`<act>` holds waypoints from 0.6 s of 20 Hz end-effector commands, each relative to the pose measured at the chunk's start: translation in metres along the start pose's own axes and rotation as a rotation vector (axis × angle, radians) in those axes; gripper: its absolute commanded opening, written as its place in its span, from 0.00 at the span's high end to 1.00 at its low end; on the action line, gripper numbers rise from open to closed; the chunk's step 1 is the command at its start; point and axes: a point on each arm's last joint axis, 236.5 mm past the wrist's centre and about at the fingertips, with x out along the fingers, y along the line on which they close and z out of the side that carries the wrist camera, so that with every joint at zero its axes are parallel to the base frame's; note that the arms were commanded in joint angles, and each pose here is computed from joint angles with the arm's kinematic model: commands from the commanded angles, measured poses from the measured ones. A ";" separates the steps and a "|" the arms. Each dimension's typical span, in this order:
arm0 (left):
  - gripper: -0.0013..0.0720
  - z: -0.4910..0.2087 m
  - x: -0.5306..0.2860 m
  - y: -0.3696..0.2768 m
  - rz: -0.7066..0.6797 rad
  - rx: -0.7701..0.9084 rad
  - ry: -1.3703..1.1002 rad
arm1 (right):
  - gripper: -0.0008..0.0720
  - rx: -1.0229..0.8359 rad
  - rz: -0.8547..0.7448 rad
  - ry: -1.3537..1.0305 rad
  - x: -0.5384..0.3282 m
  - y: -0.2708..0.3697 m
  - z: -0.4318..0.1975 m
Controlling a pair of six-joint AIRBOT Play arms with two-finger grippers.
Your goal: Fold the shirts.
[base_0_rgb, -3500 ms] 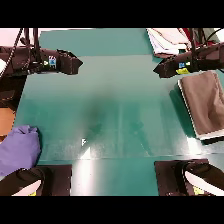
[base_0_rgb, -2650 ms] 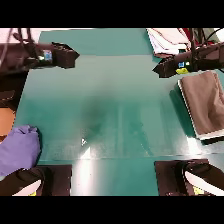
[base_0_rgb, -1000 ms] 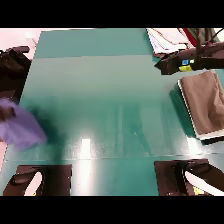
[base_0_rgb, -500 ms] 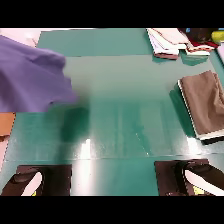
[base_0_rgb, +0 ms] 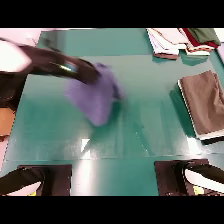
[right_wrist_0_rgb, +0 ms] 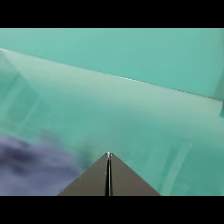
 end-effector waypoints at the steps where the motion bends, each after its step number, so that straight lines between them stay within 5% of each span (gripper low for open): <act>1: 0.11 -0.041 0.089 -0.043 -0.076 0.062 0.129 | 0.97 -0.002 -0.001 0.020 0.000 0.000 -0.003; 6: 0.15 0.007 0.072 0.057 0.070 -0.065 -0.011 | 0.97 -0.002 -0.001 0.020 0.000 0.000 -0.003; 12: 0.15 -0.026 0.117 0.160 0.149 -0.260 0.069 | 0.97 -0.002 -0.001 0.035 0.000 0.000 -0.006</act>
